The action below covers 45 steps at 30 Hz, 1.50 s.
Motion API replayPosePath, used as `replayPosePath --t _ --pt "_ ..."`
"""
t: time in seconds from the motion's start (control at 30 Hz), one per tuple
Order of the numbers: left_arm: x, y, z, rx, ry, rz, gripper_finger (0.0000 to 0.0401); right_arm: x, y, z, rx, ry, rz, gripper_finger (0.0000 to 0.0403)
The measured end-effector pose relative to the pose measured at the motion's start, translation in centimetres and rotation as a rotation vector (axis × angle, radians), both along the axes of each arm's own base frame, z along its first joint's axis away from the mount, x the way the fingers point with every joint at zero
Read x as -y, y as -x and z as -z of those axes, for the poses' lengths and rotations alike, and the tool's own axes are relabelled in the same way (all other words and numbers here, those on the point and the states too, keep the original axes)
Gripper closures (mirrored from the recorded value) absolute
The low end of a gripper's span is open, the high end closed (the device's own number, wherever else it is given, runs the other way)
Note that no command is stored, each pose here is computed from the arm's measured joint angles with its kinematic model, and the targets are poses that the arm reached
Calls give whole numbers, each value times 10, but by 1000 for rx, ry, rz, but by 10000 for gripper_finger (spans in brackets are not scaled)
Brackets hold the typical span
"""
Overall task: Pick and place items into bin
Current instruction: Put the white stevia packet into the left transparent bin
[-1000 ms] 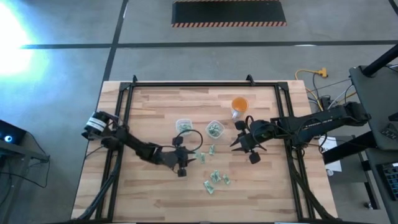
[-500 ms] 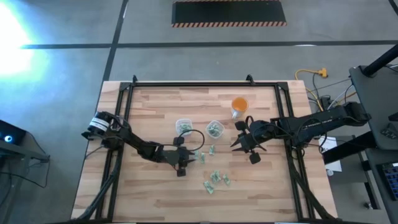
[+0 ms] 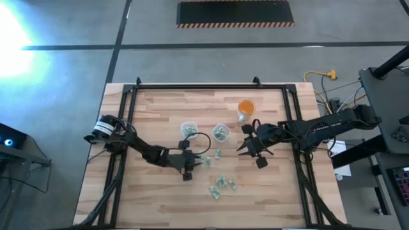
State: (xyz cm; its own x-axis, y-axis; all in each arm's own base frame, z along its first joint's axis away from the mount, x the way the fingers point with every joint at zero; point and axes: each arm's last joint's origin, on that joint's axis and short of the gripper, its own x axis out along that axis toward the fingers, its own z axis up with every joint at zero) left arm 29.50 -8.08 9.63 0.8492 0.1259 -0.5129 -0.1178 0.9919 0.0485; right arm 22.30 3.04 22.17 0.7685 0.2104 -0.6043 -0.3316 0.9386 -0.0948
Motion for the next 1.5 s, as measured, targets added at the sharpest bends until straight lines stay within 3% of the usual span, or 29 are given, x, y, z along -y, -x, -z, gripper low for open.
replayPosePath --t 0.2,0.5,0.83,1.3,1.5 --pt "0 0 2 -2 5 -22 305 0 0 0 -1 0 0 339" --pt "0 0 3 -4 8 -20 395 0 0 0 -1 0 0 339" --pt "4 -1 -6 32 14 -8 401 0 0 1 -3 1 0 342" --pt "2 11 -47 153 -56 -18 401 0 1 3 -12 -5 -2 341" --pt "2 15 -47 119 -42 11 400 -1 1 3 -11 -12 -17 346"
